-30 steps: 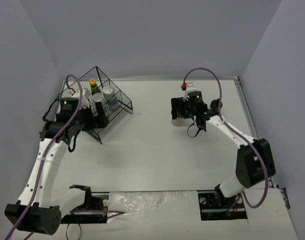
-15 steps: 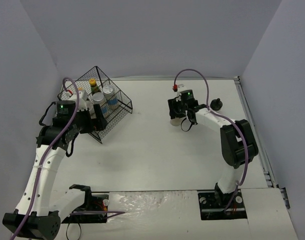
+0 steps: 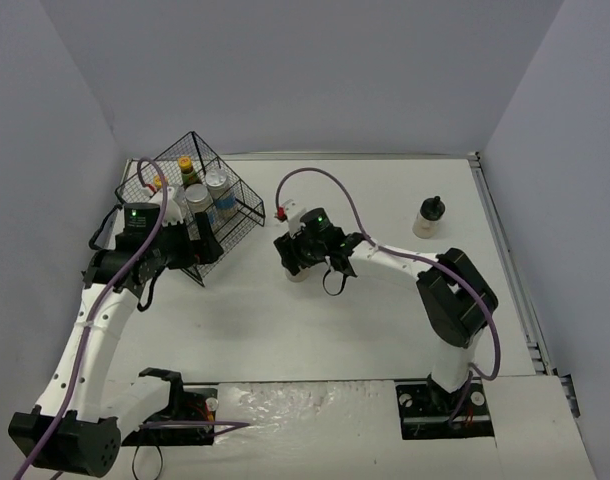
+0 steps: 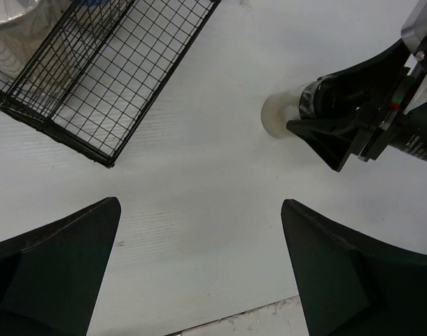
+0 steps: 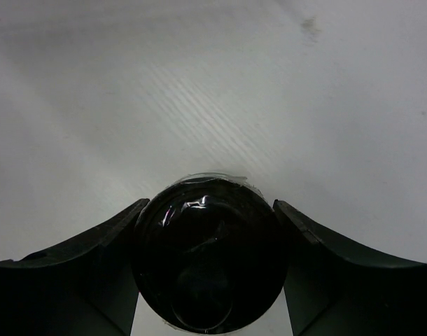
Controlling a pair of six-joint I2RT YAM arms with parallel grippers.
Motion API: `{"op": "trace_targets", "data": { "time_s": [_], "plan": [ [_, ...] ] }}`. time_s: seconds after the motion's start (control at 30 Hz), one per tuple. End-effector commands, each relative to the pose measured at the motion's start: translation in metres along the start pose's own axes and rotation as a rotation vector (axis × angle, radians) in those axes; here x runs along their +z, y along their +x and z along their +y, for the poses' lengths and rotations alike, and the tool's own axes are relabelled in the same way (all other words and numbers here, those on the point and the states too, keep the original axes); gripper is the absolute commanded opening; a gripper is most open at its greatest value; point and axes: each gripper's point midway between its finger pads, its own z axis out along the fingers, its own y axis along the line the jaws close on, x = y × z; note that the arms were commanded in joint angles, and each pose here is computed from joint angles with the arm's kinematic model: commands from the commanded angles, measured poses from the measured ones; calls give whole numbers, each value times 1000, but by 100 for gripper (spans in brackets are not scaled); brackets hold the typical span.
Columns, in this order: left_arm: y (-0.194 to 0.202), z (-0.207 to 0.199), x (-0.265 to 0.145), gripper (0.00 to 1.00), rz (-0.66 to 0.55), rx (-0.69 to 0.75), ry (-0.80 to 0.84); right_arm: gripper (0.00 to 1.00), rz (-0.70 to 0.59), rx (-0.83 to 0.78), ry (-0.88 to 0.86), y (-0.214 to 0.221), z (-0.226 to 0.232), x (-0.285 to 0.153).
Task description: Organize the condiment bottles
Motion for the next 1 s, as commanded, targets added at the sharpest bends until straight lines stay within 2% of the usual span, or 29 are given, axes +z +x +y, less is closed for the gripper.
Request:
{"op": "trace_targets", "data": {
  "time_s": [0.0,0.2,0.27,0.53,0.63,0.73,0.87,0.97],
  "plan": [
    [-15,-19,4,97,-59,32,71,47,-39,-31,-41,-15,23,2],
    [-8,-33,12,97,-45,81,100,92,-104,-57,-35,-43,33,-36],
    [-7,-41,16,97,-42,94,117,99,-134,-59,-28,-51,33,-58],
    [-12,-64,35,97,-50,141,146,100,-228,-14,58,-43,18,-146],
    [-4,-80,52,97,-23,190,143,100,-193,83,187,-6,-9,-163],
    [-1,-97,67,97,-3,222,139,100,-218,198,272,8,-33,-182],
    [11,-129,91,97,30,273,153,100,-296,343,381,14,-65,-210],
    [17,-139,107,97,45,295,132,100,-321,389,431,16,-76,-219]
  ]
}}
